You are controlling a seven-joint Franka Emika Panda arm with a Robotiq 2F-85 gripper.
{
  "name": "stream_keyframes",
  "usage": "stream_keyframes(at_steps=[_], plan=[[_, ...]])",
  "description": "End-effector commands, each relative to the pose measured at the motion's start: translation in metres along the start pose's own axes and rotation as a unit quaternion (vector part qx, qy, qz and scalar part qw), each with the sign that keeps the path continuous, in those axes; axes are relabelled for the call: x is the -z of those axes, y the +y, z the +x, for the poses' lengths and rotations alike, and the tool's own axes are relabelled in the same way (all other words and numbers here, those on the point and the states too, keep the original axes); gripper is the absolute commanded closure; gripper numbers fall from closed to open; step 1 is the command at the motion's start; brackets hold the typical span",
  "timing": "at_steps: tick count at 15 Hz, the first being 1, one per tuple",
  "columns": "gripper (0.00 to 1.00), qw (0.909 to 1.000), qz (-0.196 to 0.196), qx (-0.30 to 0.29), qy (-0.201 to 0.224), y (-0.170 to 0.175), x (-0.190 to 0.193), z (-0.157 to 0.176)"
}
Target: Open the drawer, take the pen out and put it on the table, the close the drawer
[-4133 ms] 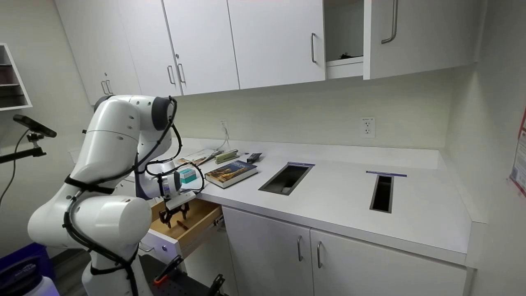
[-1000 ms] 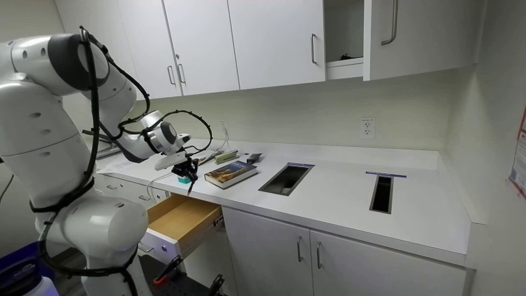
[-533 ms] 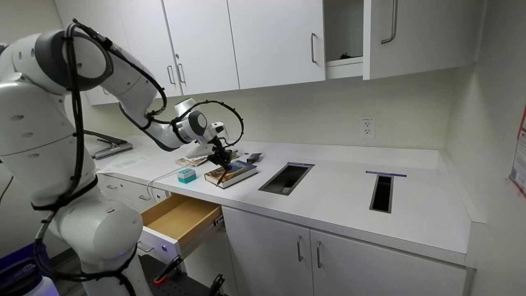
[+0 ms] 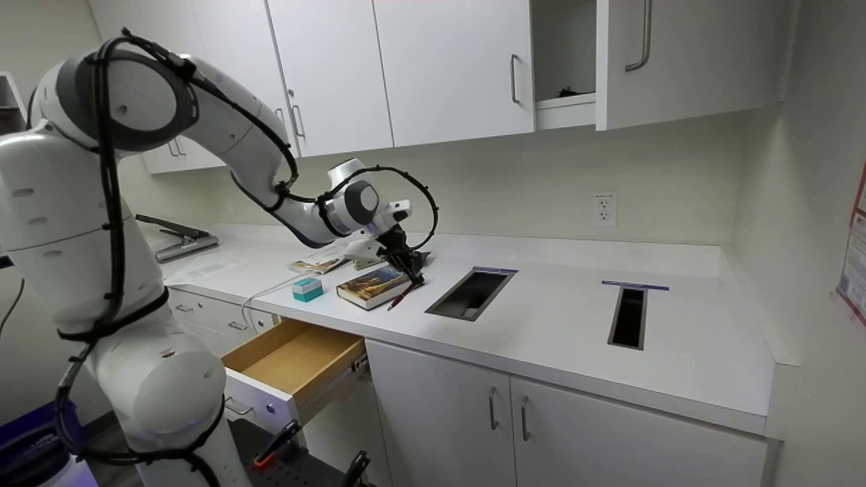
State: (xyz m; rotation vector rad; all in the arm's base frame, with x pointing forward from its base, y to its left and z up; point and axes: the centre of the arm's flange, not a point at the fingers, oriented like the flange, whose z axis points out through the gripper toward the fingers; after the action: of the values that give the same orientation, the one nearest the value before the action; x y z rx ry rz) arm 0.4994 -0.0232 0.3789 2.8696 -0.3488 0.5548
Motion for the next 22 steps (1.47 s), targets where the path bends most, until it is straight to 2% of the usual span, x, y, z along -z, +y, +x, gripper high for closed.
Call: stream_keyframes(at_steps=[1,2,4,7,10,12,18,22], plan=[[0.82,1.0000,0.000,-0.001,0.000,-0.001,0.000,0.000],[0.96,1.0000,0.001,-0.003,0.000,-0.003,0.000,0.000],[0.96,0.9962,-0.002,-0.086,0.012,0.008,-0.009,0.031],[0.95,0.9859,-0.001,-0.167,0.009,0.043,-0.026,0.081],[0.96,0.9693,-0.014,-0.246,0.001,0.088,-0.056,0.125],[0.96,0.9547,-0.028,-0.296,-0.005,0.112,-0.082,0.143],[0.96,0.9178,-0.038,-0.394,-0.023,0.152,-0.154,0.156],[0.96,0.8982,-0.039,-0.436,-0.041,0.170,-0.181,0.161]])
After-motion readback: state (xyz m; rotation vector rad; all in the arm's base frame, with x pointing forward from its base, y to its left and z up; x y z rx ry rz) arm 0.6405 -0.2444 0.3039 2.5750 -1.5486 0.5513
